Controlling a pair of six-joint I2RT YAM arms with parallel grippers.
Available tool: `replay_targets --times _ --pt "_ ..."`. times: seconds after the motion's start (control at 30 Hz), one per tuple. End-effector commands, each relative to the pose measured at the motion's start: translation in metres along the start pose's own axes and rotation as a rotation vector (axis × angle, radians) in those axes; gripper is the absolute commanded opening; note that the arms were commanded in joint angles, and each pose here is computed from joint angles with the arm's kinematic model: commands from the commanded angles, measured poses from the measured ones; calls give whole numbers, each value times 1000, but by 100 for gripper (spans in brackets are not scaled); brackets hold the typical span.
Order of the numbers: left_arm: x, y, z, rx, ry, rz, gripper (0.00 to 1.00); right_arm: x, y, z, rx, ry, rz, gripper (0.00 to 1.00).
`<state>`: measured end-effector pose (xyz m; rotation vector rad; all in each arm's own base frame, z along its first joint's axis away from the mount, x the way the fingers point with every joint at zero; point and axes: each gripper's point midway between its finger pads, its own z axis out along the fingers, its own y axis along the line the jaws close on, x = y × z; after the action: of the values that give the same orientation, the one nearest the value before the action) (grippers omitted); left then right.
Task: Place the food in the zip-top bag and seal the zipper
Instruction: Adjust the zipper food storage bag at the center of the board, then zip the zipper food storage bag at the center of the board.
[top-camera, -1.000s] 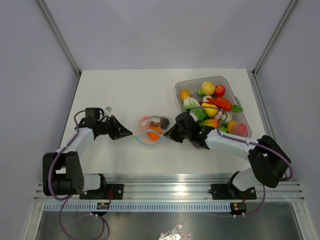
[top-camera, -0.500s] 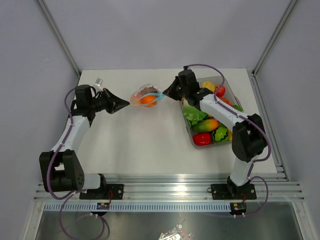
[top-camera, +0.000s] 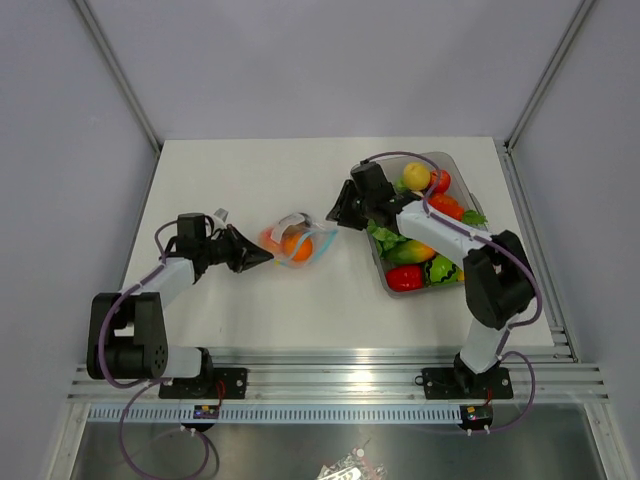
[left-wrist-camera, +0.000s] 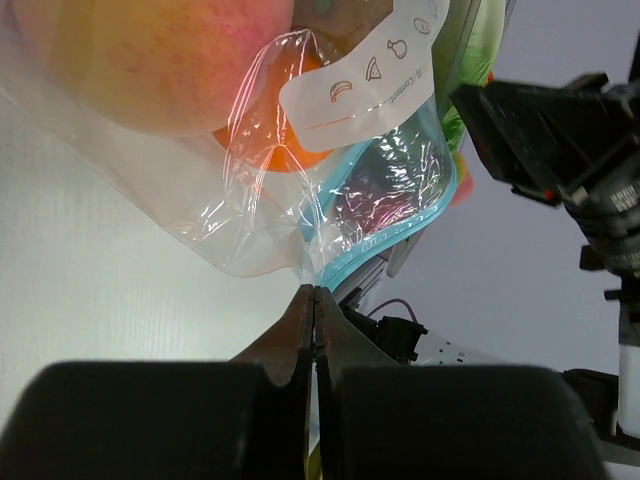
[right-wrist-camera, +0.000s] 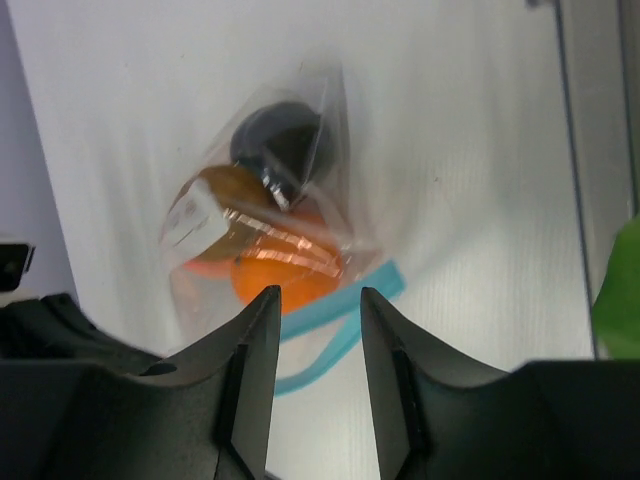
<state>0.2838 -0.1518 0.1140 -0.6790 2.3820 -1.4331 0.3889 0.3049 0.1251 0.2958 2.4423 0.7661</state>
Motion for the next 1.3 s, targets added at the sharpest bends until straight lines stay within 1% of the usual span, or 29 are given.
replay_targets --times 0.0,0.03,0.07,0.1,0.13,0.17,0.2,0.23,0.27,0.3,0.37,0.47,0.5,0.6,0.9,1.13,1.27 --pt "-5 -21 -6 72 -42 89 0 5 41 -59 -80 -78 -31 45" --pt "3 -23 -3 74 -21 99 0 23 37 -60 -59 -67 1 44" --pt "4 -26 -5 81 -28 109 0 30 39 -64 -66 -70 21 43" --pt "5 -26 -5 80 -32 109 0 33 50 -77 -105 -90 41 43" --pt "7 -26 -6 76 -32 108 0 53 50 -77 -105 -67 80 43" --pt "8 -25 -7 76 -38 118 0 64 54 -78 -117 -57 99 42" --pt "10 -24 -7 71 -37 118 0 69 63 -82 -154 -56 153 41" --pt "12 -23 -7 69 -33 118 0 92 66 -80 -162 -19 156 41" --pt "15 -20 -5 61 -28 122 0 100 69 -79 -172 -5 176 41" --pt "17 -18 -5 57 -23 124 0 106 77 -75 -202 5 235 41" --pt "23 -11 -3 44 -9 122 0 128 84 -70 -240 56 264 39" --pt "32 -4 0 33 13 117 0 145 91 -60 -235 99 303 39" --pt "35 0 1 27 18 113 0 146 99 -55 -258 101 330 40" --pt "40 7 3 16 26 109 0 153 102 -50 -272 125 380 42" --pt "42 11 5 12 34 108 0 172 92 -31 -254 172 522 43" --pt "44 14 5 7 39 106 0 178 81 -25 -228 169 549 44" --pt "44 15 6 7 41 104 0 180 80 -19 -227 172 567 41"
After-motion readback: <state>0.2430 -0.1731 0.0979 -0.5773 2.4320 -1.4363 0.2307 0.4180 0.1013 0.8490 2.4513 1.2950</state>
